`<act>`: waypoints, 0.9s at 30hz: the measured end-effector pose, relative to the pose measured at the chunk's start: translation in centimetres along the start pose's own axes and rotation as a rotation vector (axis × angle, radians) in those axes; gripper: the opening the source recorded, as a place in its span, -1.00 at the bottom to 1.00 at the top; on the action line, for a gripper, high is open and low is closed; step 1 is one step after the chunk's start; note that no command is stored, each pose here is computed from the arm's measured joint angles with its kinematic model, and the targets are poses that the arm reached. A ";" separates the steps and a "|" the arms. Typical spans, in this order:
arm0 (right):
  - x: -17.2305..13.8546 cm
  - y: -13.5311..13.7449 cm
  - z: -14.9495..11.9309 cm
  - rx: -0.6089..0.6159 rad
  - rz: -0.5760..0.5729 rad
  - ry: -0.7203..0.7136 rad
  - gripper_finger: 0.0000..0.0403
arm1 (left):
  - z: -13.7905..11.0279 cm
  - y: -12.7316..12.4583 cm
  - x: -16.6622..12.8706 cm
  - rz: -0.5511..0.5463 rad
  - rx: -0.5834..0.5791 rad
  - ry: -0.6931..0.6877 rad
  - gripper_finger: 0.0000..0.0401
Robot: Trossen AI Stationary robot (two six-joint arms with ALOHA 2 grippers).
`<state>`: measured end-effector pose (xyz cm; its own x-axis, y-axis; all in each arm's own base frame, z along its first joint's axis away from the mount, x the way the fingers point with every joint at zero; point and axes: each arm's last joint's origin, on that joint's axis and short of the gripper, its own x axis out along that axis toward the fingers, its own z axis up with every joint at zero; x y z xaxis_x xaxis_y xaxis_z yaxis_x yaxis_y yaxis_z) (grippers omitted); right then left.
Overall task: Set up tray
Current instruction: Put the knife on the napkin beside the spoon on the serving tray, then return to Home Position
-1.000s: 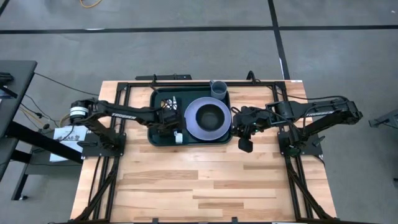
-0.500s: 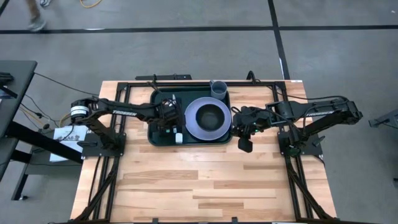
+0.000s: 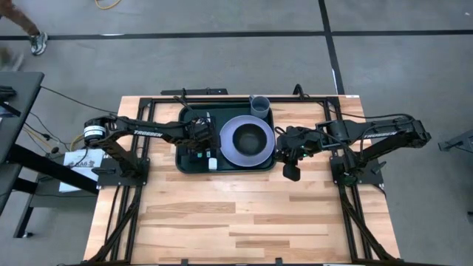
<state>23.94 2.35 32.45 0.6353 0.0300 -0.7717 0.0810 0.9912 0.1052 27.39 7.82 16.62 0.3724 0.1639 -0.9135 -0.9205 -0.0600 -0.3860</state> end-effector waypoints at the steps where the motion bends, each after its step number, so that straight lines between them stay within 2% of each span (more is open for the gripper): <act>1: 0.0 0.0 0.0 0.000 0.000 0.000 -0.70 | 0.0 0.0 0.0 0.000 0.000 0.000 -0.70; 15: 0.0 0.0 0.0 0.001 0.000 0.000 -0.70 | -0.1 -0.1 0.0 -0.013 0.017 -0.002 -0.51; 20: 0.0 0.0 0.0 -0.010 0.000 -0.001 -0.70 | -0.6 -1.5 -1.0 -0.151 0.123 -0.046 -0.50; 24: 0.0 0.3 -0.6 -0.086 0.015 -0.018 -0.70 | -1.7 -2.5 -3.2 -0.280 0.213 -0.125 -0.50; 27: -0.9 0.8 -1.4 -0.115 0.074 -0.148 -0.70 | -2.8 -3.1 -5.3 -0.382 0.291 -0.168 -0.50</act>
<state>22.33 3.29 32.33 0.7431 0.0926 -0.6627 -0.0535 0.9954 0.0791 28.58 4.34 22.31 0.6871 0.2780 -0.6713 -0.7257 0.3078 -0.6153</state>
